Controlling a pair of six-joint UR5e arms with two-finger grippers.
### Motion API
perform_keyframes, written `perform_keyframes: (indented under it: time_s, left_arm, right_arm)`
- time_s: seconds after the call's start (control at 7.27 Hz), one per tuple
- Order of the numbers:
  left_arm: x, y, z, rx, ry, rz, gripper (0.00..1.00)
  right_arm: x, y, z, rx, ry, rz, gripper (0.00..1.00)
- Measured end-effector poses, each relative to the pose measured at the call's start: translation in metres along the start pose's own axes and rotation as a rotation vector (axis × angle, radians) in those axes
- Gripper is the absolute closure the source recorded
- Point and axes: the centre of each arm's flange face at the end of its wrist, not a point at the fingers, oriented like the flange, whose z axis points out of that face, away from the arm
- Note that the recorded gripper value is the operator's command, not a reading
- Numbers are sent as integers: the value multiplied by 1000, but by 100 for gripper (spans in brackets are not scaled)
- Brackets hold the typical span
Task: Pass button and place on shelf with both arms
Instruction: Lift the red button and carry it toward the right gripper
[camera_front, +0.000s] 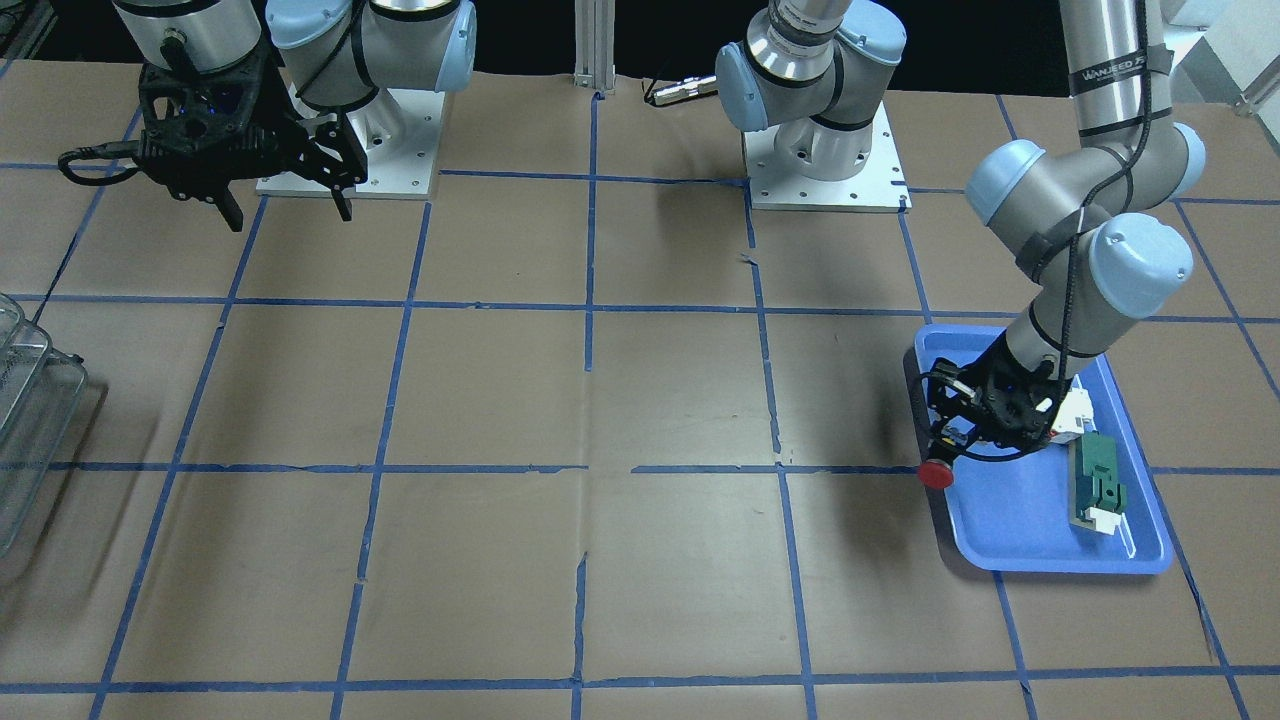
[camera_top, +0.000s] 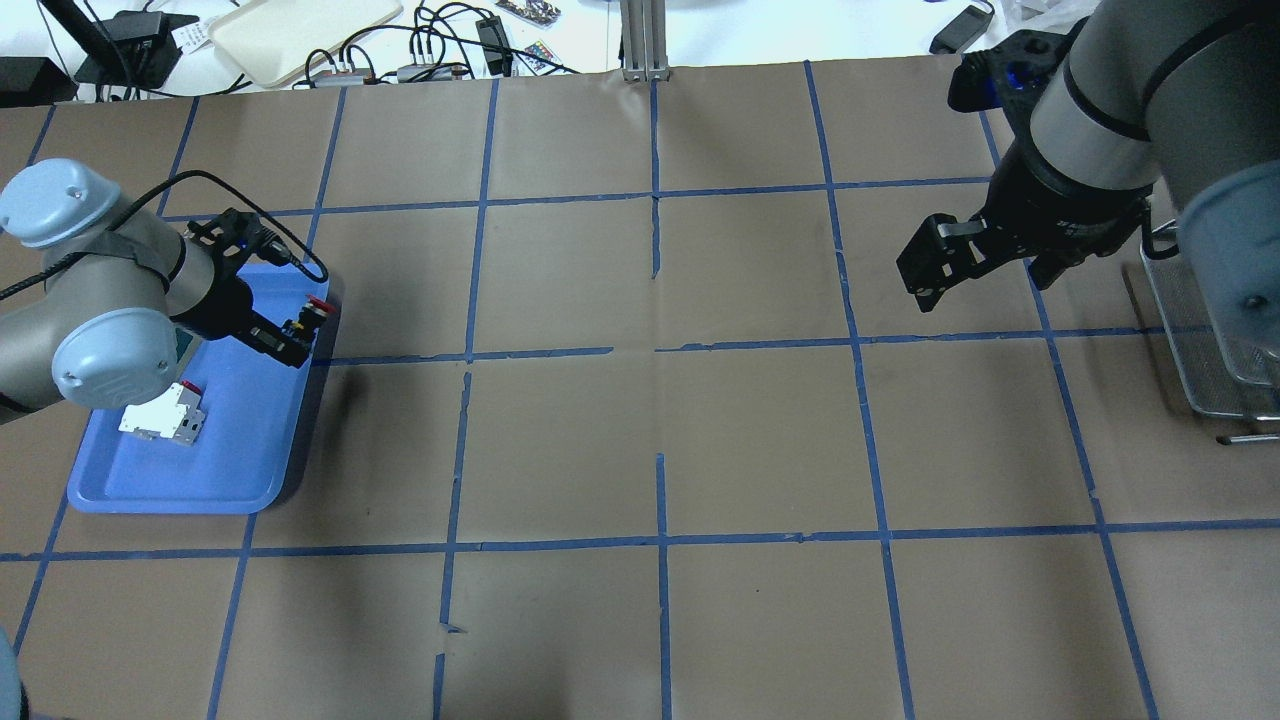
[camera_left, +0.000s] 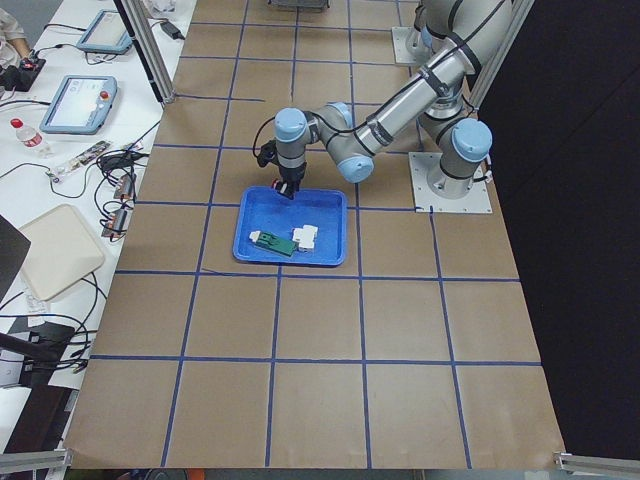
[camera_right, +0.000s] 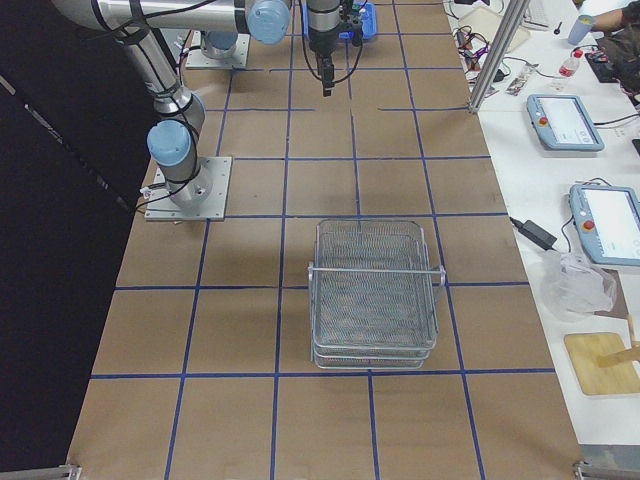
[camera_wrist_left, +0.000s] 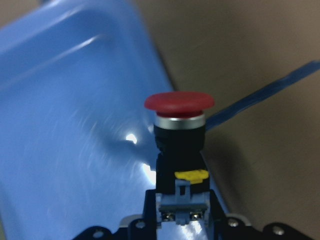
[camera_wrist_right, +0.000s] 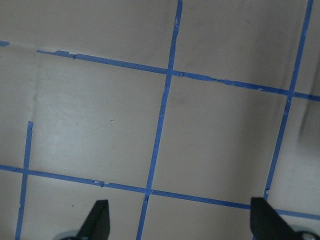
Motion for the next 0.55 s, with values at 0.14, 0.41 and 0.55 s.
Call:
perform_keyframes:
  time_s: [0.14, 0.41, 0.55]
  left_arm:
    - [36, -37, -9, 40, 5, 164, 100]
    - [133, -102, -23, 121, 29, 532, 100]
    - [177, -125, -32, 187, 55, 658, 100]
  right_arm:
    - [-1, -1, 0, 6, -9, -38, 0]
    - [1, -4, -3, 39, -19, -103, 0]
    - [7, -6, -3, 53, -31, -169, 0]
